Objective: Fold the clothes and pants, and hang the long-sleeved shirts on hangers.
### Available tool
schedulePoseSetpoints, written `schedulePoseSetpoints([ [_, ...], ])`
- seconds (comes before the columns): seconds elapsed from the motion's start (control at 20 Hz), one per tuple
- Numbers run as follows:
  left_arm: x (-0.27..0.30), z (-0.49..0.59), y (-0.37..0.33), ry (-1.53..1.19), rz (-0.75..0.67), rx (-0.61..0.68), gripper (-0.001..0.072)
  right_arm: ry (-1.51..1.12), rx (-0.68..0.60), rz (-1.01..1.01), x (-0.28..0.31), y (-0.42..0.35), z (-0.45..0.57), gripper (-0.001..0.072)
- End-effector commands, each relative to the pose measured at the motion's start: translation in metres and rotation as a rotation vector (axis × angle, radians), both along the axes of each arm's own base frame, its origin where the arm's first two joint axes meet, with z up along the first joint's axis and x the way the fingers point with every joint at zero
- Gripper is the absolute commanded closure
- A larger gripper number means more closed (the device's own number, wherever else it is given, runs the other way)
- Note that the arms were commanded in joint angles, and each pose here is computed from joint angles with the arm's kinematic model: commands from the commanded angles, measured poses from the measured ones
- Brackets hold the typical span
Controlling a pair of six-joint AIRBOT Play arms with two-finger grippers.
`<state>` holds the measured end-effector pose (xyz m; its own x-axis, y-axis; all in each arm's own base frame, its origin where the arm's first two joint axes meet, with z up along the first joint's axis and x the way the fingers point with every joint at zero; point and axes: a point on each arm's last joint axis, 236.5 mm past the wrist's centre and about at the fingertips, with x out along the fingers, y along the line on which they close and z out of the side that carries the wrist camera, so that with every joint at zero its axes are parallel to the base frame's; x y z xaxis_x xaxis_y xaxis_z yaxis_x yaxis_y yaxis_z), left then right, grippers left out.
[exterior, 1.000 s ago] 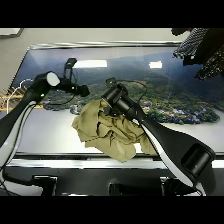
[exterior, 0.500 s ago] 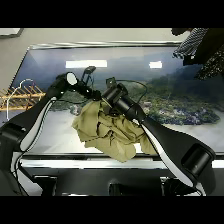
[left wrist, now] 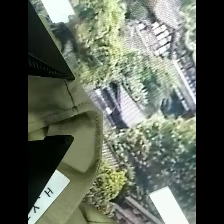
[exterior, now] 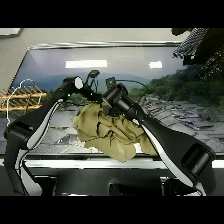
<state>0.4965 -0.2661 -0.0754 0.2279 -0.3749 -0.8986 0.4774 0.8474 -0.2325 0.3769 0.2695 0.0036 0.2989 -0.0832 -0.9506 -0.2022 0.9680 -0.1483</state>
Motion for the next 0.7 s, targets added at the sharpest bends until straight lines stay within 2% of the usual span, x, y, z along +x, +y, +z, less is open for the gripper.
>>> schedulePoseSetpoints([
  [0.0,0.0078,-0.0027,0.0013,-0.025,0.022,0.009,0.0294,0.0,0.0,0.002,-0.0004,0.0002,0.0004,0.0668],
  [0.2,0.0104,-0.0053,-0.0034,-0.04,0.021,0.004,0.0294,0.0,0.0,0.003,-0.0005,0.0005,0.0004,0.0668],
  [0.25,0.0101,-0.006,-0.0044,-0.04,0.02,0.004,0.0345,0.001,0.0,0.003,-0.0005,0.0004,0.0004,0.0668],
  [0.35,0.0099,-0.0064,-0.0048,-0.04,0.019,0.004,0.0593,0.001,0.0,0.003,-0.0005,0.0004,0.0004,0.0668],
  [0.4,0.01,-0.0064,-0.0045,-0.04,0.019,0.005,0.066,0.001,0.0,0.003,-0.0005,0.0004,0.0004,0.0668],
  [0.65,0.0102,-0.001,-0.0035,-0.044,0.02,0.002,0.0675,-0.001,-0.022,-0.001,-0.0001,-0.0048,0.001,0.0668],
])
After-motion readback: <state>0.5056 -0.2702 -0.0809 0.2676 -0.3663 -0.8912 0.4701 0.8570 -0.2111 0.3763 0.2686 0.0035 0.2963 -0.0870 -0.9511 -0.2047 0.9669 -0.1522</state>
